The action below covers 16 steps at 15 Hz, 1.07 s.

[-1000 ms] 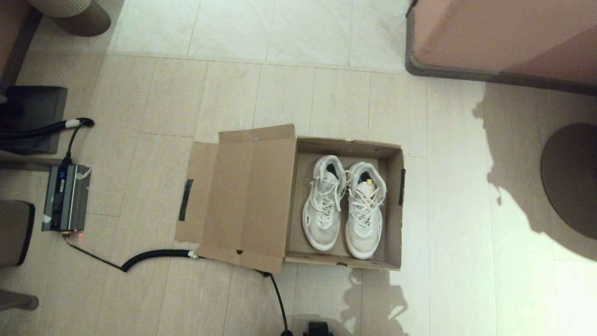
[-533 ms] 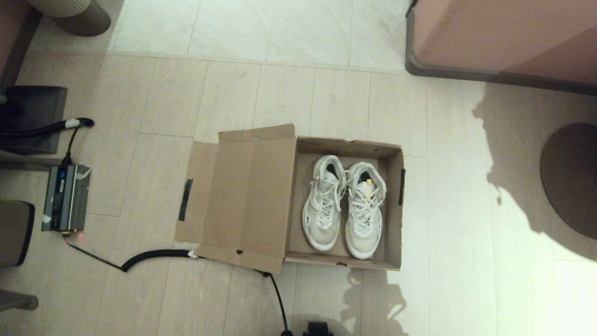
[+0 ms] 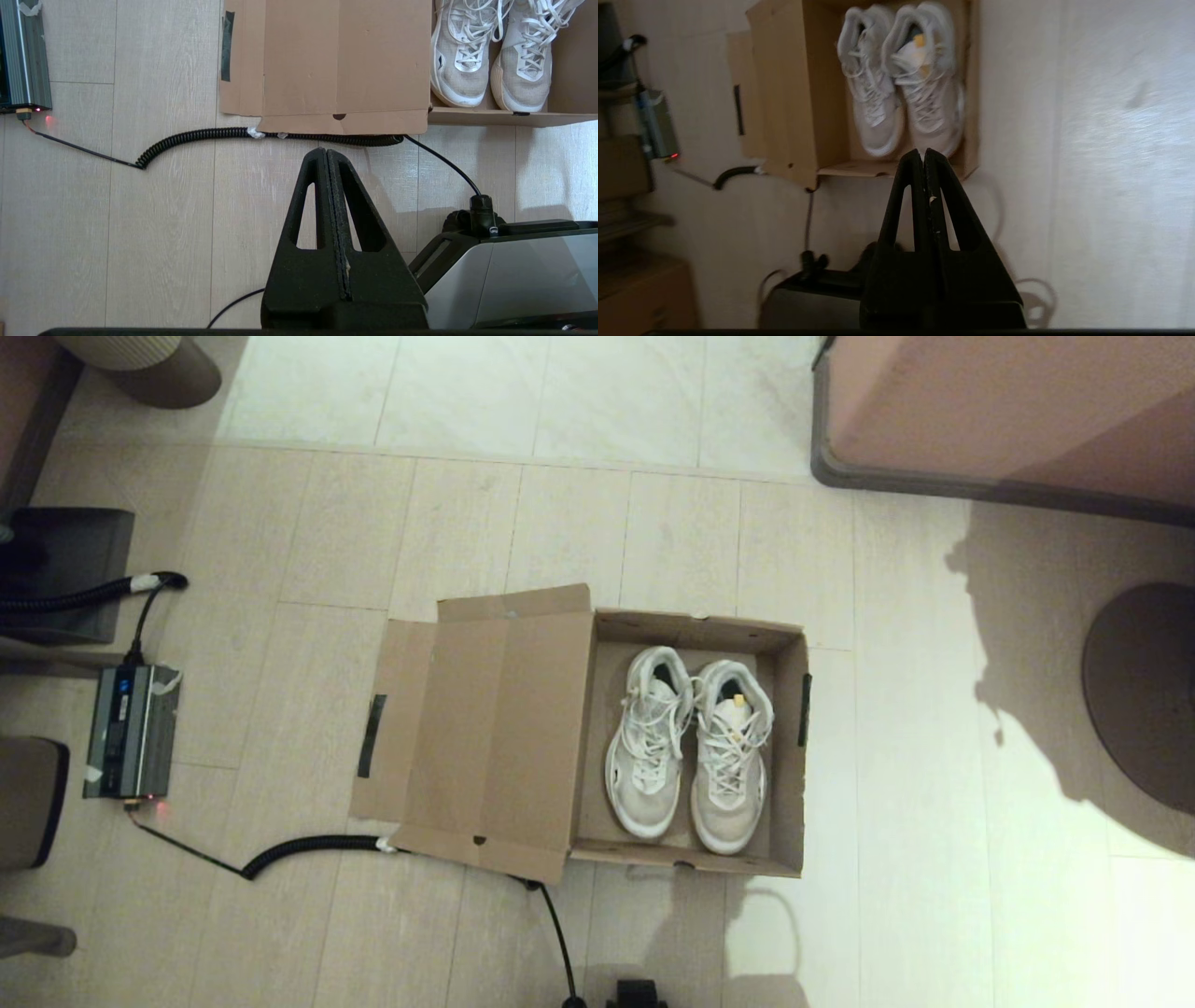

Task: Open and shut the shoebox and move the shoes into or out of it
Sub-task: Put the shoes out of the shoe box

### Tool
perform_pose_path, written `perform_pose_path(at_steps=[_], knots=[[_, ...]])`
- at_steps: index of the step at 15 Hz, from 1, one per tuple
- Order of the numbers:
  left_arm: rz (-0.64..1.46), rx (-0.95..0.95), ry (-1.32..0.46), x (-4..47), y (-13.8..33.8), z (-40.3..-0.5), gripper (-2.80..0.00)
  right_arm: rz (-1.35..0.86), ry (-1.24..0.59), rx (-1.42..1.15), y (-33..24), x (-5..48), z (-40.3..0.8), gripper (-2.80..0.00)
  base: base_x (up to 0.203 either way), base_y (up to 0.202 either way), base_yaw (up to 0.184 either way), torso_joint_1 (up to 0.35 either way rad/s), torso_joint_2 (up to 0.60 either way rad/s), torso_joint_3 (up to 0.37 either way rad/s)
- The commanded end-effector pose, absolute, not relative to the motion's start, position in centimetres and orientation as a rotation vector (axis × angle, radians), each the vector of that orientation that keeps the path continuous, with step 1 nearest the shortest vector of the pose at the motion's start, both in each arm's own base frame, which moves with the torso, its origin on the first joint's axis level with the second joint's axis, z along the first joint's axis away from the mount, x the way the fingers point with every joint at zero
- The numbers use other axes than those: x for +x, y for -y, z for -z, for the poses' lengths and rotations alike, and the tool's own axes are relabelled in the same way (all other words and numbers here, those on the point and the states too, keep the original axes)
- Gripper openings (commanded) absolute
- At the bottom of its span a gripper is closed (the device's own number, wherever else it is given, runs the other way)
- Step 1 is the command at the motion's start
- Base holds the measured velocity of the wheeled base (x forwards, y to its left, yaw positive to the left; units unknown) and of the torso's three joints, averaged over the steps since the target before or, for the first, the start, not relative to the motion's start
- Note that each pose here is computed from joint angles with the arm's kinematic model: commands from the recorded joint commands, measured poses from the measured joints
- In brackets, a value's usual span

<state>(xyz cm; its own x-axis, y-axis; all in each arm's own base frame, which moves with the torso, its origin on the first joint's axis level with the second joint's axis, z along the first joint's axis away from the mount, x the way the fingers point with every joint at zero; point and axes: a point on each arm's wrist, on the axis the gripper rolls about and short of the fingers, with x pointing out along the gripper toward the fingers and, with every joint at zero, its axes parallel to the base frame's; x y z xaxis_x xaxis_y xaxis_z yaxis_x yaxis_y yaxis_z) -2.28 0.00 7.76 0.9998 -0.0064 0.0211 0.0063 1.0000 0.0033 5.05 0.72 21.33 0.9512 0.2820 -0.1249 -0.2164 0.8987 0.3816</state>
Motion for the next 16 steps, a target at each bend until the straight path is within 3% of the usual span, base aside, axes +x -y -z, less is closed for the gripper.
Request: perform_pose_path(at_steps=[1,5,9,10,16], knots=[[0.006,0.003,0.011,-2.2,0.0,-7.5,-2.8,-0.265,-0.446,0.431,-1.5,13.3,-20.3,-2.8,0.0,0.0,0.0,0.0,0.0,0.0],[0.006,0.003,0.012,-2.2,0.0,-7.6,-2.8,-0.332,-0.526,0.469,-4.9,24.8,-17.1,-2.8,0.0,0.0,0.0,0.0,0.0,0.0],[0.006,0.003,0.013,-2.2,0.0,-7.6,-2.8,-0.348,-0.463,0.444,-9.6,32.1,-14.4,-2.8,0.0,0.0,0.0,0.0,0.0,0.0],[0.006,0.003,0.014,-2.2,0.0,-7.6,-2.8,-0.344,-0.447,0.423,-11.1,33.0,-13.7,0.0,0.0,0.0,0.0,0.0,0.0,0.0],[0.006,0.003,0.011,-2.2,0.0,-7.5,-2.8,-0.288,-0.292,0.329,-17.6,36.1,-11.4,0.0,0.0,0.0,0.0,0.0,0.0,0.0]])
